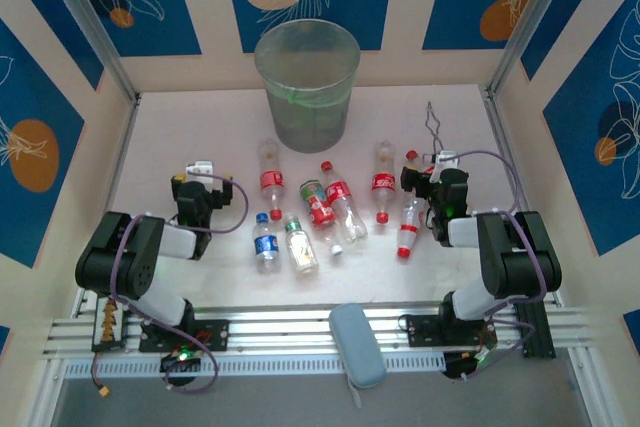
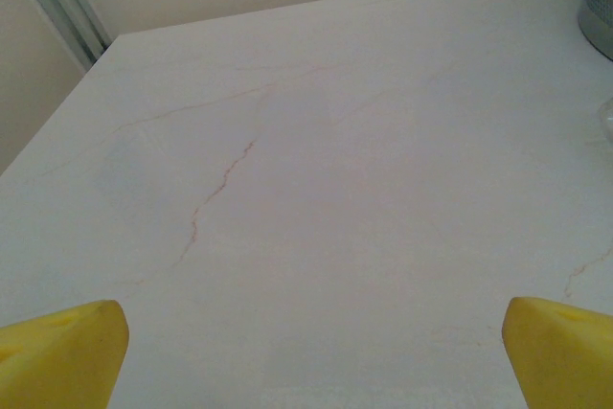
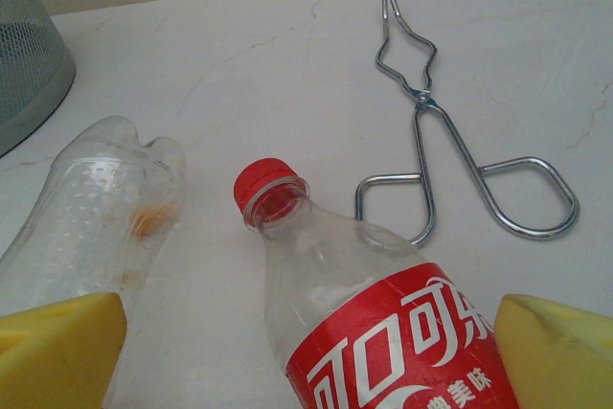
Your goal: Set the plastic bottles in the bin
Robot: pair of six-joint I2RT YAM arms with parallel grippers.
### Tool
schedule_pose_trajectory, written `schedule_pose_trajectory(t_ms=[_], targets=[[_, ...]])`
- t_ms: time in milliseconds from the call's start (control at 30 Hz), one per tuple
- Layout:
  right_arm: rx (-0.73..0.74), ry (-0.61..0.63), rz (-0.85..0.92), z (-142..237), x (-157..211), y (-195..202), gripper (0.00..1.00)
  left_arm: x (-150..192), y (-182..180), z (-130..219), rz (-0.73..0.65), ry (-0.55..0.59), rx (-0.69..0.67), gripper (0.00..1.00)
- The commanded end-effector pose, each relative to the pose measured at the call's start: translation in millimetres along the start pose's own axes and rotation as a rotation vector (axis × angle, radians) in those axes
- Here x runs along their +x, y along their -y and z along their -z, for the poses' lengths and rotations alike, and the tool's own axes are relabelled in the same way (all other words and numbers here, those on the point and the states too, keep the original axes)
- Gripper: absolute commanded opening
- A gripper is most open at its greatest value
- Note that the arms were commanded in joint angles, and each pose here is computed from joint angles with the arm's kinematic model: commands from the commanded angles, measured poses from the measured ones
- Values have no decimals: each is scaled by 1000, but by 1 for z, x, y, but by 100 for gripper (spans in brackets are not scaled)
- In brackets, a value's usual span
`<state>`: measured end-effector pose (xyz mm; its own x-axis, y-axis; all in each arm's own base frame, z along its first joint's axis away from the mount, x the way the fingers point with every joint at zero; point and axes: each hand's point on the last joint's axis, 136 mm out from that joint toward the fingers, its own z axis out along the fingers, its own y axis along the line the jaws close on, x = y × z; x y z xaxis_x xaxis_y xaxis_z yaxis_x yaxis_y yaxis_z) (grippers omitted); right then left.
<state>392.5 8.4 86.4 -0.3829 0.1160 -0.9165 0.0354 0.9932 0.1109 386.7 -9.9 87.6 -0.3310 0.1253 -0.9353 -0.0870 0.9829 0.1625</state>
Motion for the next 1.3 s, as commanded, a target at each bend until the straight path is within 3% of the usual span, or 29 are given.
schedule_pose_trajectory(t_ms=[0, 267, 433, 567, 700, 833, 1067, 1267], targets=[[-10, 26, 9, 0, -8, -1, 99, -10, -2, -2, 20, 33, 2, 100], [-12, 28, 6, 0, -8, -1, 99, -9, -8, -4, 44, 22, -2, 100], [-23, -4, -9, 0, -18, -1, 99, -35, -13, 7, 32, -14, -5, 100], [-33, -81, 0, 4, -33, -8, 99, -66, -23, 20, 54, 20, -31, 100], [-17, -91, -3, 21, -58, -13, 99, -90, -31, 37, 99, -70, -38, 99], [46, -267, -119, 54, -61, -17, 99, -106, -40, 69, 185, -143, -36, 98], [50, -601, -122, 107, -33, -51, 100, -112, -33, 117, 324, -281, 50, 94], [92, -814, -155, 125, -1, -55, 92, -179, -8, 146, 455, -228, 266, 89]])
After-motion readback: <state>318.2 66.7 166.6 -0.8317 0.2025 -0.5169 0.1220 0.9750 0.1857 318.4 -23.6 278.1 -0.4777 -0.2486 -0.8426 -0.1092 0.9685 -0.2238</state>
